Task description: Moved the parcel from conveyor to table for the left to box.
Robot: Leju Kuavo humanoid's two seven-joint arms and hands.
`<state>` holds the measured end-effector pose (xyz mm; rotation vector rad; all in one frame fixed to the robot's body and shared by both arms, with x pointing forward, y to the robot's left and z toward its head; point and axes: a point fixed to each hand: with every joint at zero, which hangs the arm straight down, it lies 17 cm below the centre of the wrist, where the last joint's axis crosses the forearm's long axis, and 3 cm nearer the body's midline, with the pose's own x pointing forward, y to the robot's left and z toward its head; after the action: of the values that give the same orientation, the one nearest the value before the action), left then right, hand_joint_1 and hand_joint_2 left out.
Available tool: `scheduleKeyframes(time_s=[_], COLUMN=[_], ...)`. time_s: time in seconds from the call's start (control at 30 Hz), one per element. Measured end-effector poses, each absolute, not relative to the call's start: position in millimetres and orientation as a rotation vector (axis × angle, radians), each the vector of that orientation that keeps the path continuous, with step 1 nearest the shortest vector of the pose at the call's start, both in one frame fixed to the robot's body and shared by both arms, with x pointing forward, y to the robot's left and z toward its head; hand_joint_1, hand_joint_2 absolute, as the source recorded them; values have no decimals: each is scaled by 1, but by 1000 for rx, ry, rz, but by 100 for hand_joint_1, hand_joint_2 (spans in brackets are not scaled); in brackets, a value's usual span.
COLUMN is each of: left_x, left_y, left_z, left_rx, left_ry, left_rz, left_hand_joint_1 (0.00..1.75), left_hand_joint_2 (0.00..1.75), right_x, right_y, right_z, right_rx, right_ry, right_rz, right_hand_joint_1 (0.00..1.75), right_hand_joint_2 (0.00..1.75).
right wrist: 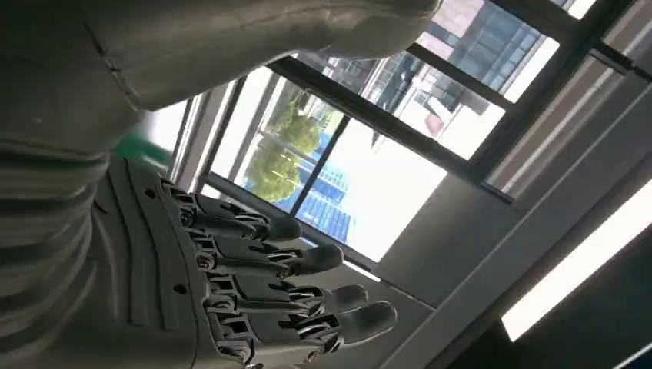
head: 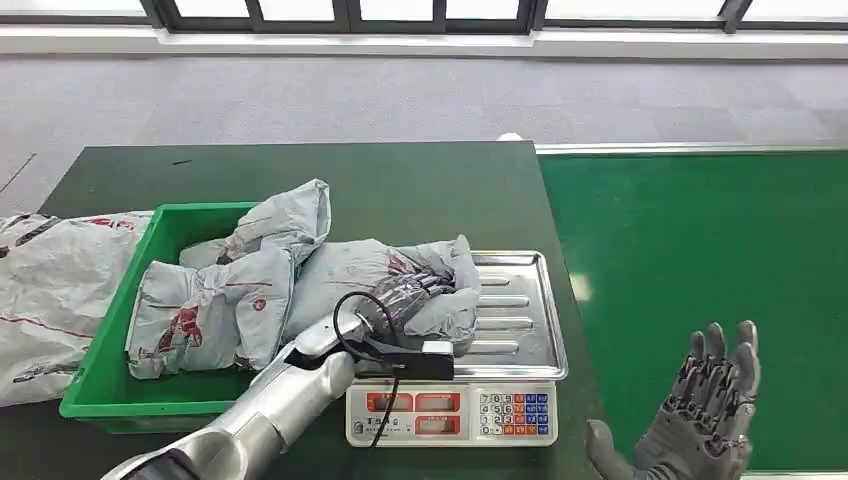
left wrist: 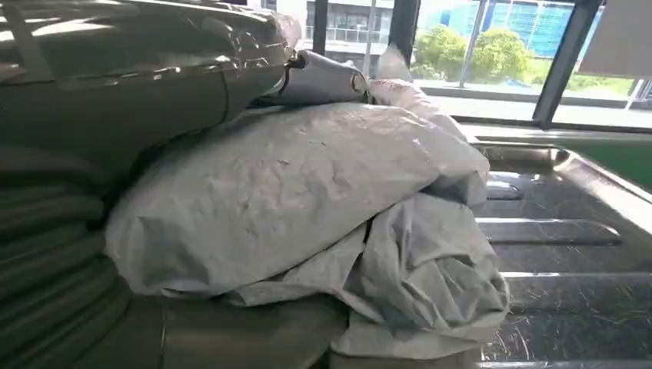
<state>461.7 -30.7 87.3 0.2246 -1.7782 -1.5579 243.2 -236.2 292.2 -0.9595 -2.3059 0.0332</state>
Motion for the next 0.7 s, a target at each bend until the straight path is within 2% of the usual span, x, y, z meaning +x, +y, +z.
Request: scheduleKeyframes(time_s=[0.53,0.7], left_x=[482,486], left_y=[-21,-15], left_z=[115,149], left_rx=[433,545], left_ry=[-1875,-1999], left_rz=[-1446,-1330], left_hand_joint_1=[175,175], left_hand_joint_2=[175,175], right_x=[240,239], right_y=[-243,-245], right_z=[294,295], right_rx=[-946,-941], right_ry=[-2300,-2296], right_rz=[-18,-39], right_hand_joint_1=[0,0], right_hand_joint_2=[175,175])
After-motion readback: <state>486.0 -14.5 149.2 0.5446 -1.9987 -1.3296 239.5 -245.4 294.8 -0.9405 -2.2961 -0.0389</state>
